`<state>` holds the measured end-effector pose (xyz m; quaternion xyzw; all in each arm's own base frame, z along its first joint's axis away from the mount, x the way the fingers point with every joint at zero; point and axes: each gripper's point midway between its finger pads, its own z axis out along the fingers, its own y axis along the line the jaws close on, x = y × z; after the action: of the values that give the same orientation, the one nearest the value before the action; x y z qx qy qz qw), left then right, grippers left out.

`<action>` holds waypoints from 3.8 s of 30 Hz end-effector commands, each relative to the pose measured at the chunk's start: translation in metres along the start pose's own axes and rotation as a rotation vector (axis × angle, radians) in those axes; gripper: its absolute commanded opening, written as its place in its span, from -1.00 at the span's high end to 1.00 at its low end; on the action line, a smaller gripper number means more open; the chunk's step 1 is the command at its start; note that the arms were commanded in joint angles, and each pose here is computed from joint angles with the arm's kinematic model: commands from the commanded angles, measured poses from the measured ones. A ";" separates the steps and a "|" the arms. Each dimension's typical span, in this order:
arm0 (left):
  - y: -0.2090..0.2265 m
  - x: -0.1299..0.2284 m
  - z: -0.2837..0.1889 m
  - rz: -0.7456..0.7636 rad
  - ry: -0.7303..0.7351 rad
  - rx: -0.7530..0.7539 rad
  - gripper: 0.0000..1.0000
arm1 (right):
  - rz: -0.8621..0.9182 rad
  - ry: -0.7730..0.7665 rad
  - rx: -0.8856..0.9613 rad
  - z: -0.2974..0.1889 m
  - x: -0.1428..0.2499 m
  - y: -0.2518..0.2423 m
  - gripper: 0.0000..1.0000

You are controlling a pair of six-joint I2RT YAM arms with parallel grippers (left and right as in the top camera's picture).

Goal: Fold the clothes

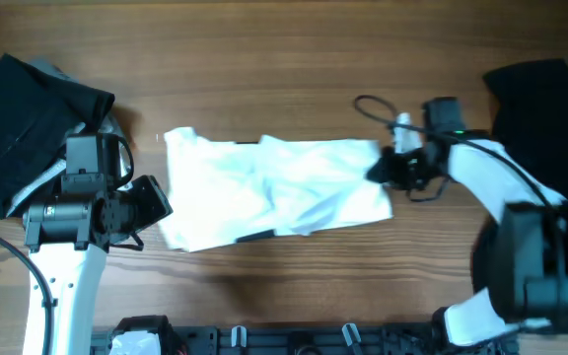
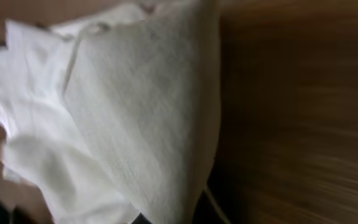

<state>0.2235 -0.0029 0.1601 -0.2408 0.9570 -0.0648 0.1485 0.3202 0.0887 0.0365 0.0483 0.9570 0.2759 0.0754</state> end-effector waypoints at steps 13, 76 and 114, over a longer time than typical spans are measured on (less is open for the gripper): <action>-0.004 -0.008 -0.006 -0.002 -0.035 0.022 -0.13 | 0.015 -0.345 0.046 -0.100 -0.039 0.039 0.91; -0.134 0.055 0.082 0.328 0.312 0.514 -0.52 | -0.202 -0.315 -0.022 -0.053 -0.007 0.150 -0.29; -0.101 0.094 0.099 0.266 0.430 0.225 0.74 | -0.168 -0.160 0.081 -0.015 0.010 0.116 -0.03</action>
<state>0.2264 -0.1407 0.0729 -0.0844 0.9713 -0.2219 -0.0121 0.3133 0.1771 0.1108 0.0039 0.9590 0.2224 0.1753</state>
